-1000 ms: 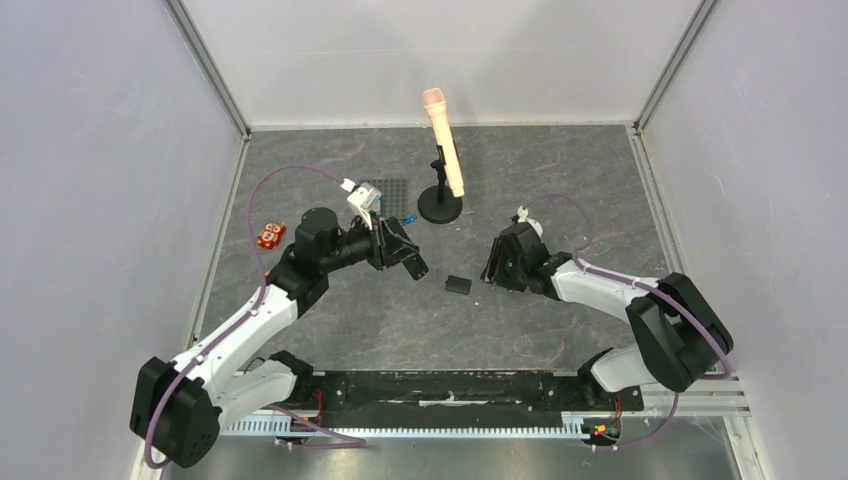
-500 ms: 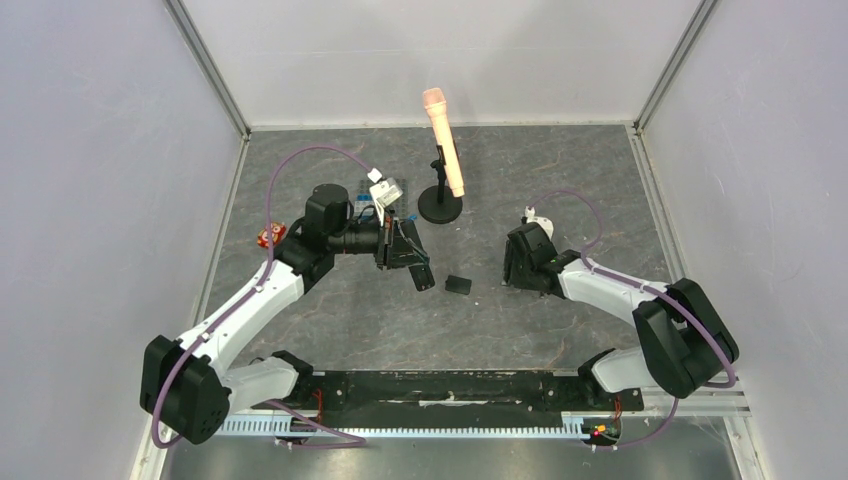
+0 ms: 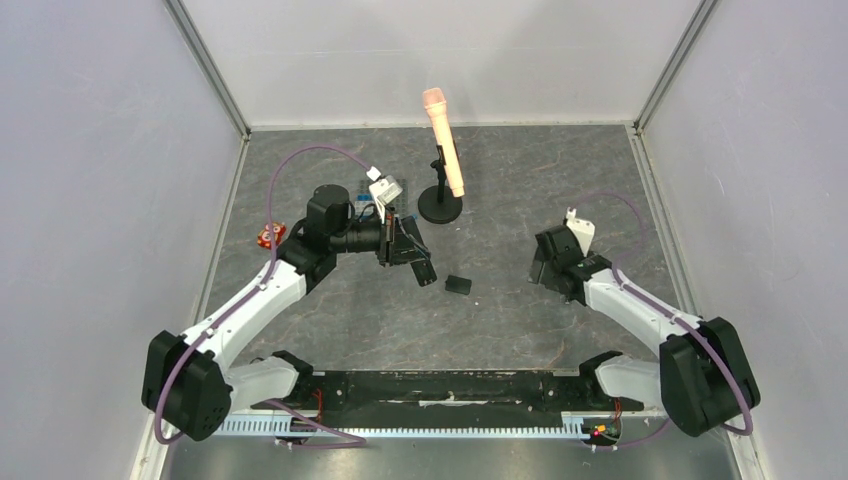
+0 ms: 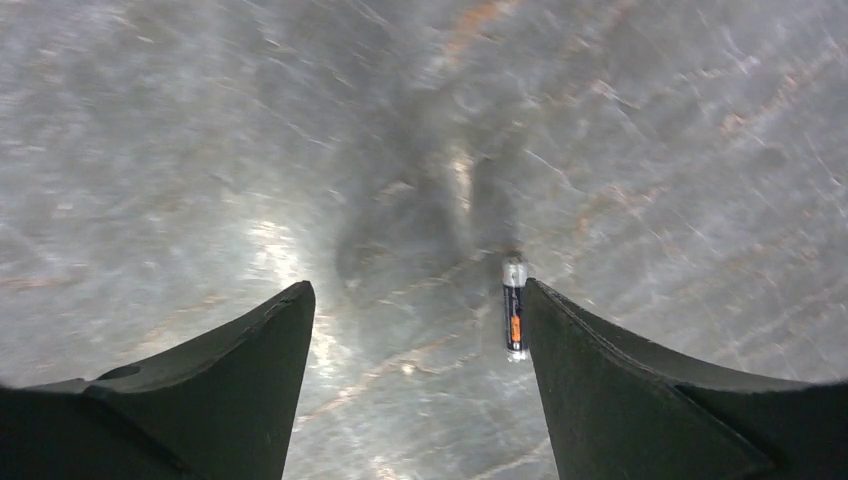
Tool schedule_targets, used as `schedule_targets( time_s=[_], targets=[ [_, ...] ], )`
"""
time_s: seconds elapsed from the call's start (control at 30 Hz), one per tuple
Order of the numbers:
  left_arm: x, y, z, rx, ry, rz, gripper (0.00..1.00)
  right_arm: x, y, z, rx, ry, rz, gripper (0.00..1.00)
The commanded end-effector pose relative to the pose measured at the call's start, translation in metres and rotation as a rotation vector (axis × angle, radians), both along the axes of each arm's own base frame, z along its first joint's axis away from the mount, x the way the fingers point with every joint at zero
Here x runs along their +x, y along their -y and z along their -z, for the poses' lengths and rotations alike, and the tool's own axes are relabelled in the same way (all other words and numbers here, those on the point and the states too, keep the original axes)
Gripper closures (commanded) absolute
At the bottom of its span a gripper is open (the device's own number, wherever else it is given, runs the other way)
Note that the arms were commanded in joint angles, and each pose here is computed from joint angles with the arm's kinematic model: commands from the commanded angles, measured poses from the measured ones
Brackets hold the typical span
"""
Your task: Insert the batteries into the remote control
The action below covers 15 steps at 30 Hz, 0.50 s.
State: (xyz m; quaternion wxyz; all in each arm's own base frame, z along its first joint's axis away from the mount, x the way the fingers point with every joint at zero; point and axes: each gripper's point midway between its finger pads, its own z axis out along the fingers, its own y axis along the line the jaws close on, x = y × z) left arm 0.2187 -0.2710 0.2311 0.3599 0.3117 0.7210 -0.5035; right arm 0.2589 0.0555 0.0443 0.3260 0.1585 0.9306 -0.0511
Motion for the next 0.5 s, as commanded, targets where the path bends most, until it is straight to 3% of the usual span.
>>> schedule_targets(
  time_s=[0.0, 0.27, 0.47],
  targets=[
    [0.006, 0.004, -0.004, -0.033, 0.009, -0.006, 0.98, -0.026, 0.026, 0.016, -0.039, -0.065, 0.088, 0.21],
    [0.004, 0.004, 0.002, -0.029, -0.009, 0.000, 0.98, -0.035, 0.036, 0.032, 0.044, -0.103, 0.140, 0.25],
    [0.002, 0.003, 0.004, -0.026, -0.013, 0.000, 0.98, -0.040, 0.038, 0.041, 0.103, -0.116, 0.151, 0.36]
  ],
)
